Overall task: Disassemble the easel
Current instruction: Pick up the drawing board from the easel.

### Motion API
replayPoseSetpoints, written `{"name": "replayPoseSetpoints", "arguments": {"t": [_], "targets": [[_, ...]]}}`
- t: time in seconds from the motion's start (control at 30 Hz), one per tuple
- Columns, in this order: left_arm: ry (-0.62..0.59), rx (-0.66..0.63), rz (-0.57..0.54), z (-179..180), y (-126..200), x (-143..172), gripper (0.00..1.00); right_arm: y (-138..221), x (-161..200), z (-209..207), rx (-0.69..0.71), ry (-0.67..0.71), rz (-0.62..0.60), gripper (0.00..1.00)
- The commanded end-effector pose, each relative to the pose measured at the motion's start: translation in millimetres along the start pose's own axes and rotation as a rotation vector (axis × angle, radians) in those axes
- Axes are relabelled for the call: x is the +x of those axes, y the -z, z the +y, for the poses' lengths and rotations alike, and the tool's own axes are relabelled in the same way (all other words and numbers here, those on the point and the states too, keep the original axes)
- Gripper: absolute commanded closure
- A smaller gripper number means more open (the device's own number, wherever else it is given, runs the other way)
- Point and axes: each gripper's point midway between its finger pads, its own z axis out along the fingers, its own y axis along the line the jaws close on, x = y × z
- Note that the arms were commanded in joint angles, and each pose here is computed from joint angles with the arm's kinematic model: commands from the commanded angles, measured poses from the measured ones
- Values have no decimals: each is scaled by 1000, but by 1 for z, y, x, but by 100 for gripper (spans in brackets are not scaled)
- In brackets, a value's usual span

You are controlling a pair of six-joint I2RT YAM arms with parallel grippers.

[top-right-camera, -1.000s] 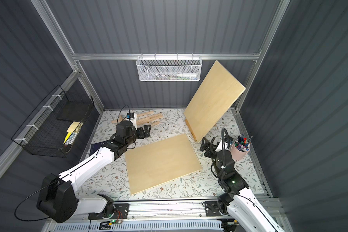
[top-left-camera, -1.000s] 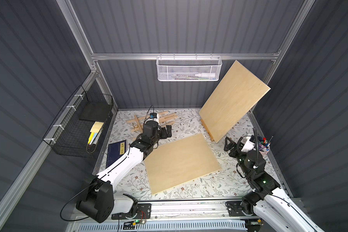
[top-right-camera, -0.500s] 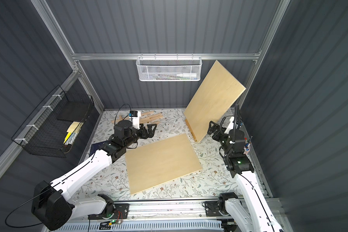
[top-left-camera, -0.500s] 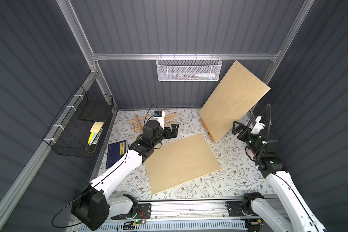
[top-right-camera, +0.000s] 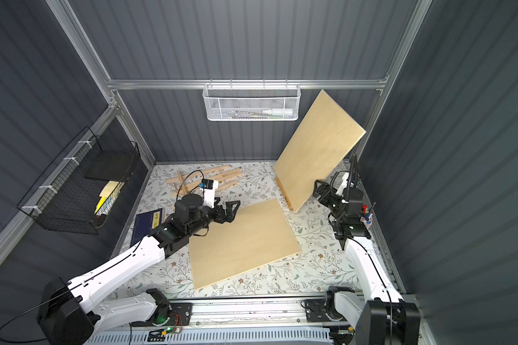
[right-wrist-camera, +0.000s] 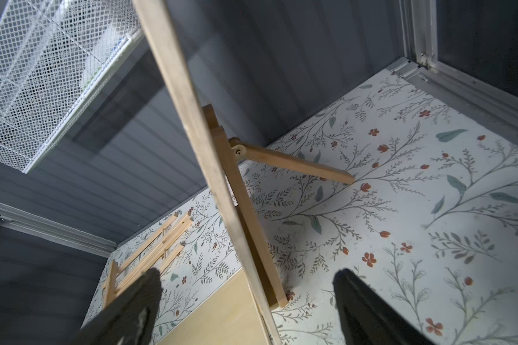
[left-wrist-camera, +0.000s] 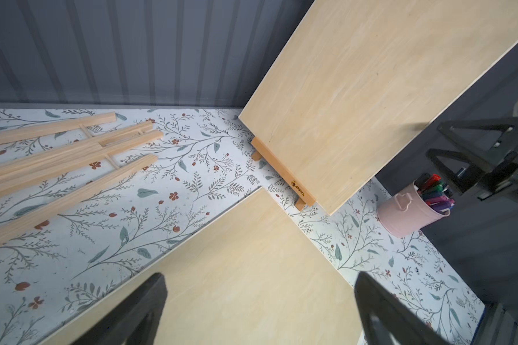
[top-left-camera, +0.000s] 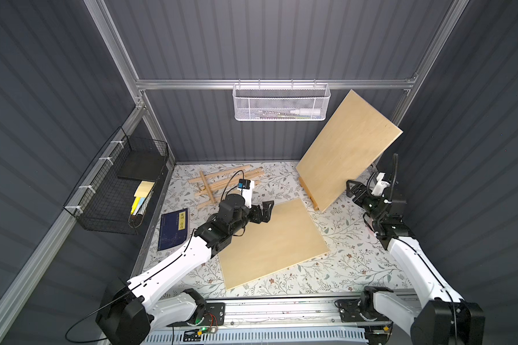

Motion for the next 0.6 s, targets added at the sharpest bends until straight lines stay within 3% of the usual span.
{"name": "replayPoseSetpoints", "arguments": {"t": [0.0, 0.13, 0.57], "targets": [[-22, 14, -23, -4, 5, -6, 1, -8, -14, 6, -73, 70, -60, 12], [-25, 14, -42, -5, 9, -11, 1, -20, -12, 1, -150, 81, -33, 24], [-24, 8, -60, -4, 14, -16, 0, -45, -15, 15, -332, 65, -26, 32]]}}
